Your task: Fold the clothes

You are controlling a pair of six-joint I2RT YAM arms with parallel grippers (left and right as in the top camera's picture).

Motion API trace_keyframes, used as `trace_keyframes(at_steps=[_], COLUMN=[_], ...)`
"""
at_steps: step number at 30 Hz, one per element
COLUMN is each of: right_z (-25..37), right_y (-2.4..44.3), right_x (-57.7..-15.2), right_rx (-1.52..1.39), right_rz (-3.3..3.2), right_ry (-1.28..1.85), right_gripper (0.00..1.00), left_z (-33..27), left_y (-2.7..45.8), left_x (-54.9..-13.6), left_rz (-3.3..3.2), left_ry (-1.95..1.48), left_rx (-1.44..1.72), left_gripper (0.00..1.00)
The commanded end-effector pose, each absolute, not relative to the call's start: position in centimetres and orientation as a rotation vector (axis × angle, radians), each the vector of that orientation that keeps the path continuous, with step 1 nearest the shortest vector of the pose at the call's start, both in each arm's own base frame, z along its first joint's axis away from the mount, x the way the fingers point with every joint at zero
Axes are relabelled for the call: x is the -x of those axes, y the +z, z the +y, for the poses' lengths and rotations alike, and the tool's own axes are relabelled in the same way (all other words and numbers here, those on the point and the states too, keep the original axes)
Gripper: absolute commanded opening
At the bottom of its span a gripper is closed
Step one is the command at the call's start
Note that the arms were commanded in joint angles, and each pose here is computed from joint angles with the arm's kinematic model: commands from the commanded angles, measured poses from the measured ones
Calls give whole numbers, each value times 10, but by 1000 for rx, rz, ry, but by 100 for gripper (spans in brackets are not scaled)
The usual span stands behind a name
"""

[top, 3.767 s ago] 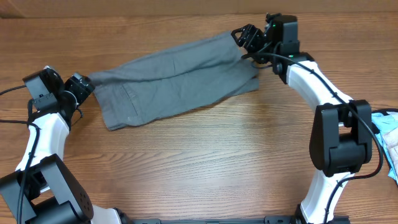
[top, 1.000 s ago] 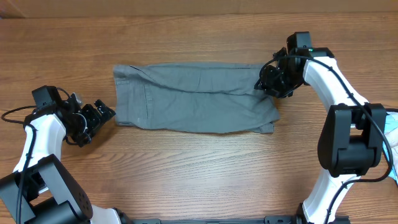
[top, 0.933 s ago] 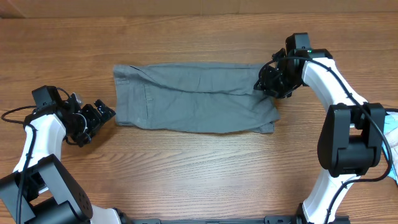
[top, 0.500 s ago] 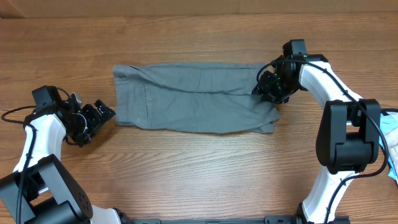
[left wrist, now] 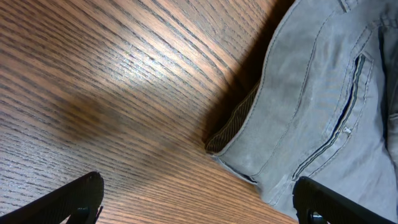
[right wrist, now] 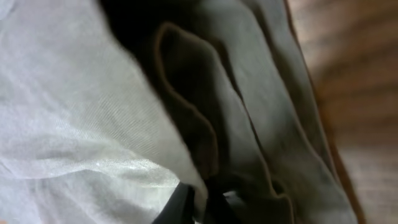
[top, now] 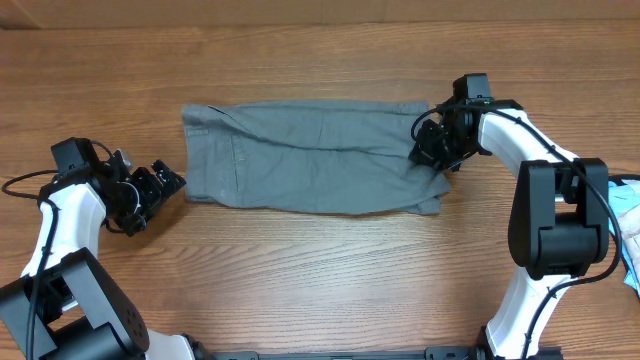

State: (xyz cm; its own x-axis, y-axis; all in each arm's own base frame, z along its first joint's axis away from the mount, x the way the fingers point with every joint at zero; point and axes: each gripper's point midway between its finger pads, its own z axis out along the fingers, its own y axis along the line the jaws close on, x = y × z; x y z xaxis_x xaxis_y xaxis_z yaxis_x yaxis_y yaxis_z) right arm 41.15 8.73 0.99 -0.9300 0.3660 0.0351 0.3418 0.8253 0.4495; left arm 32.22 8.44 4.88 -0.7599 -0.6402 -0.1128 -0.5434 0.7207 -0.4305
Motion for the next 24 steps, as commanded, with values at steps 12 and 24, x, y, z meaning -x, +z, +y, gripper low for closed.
trace_keyframes(at_steps=[12, 24], right_z=[81, 80], right_y=[102, 155], right_x=[-447, -526], right_rx=[-537, -524], right_rz=[2723, 2327], right_ry=[745, 823], right_gripper=[4, 7], left_z=[88, 88], left_y=[51, 52], left_x=[-328, -329], left_rz=[2674, 2670], left_ry=[-538, -537], left_rx=[884, 881], left_gripper=[100, 100])
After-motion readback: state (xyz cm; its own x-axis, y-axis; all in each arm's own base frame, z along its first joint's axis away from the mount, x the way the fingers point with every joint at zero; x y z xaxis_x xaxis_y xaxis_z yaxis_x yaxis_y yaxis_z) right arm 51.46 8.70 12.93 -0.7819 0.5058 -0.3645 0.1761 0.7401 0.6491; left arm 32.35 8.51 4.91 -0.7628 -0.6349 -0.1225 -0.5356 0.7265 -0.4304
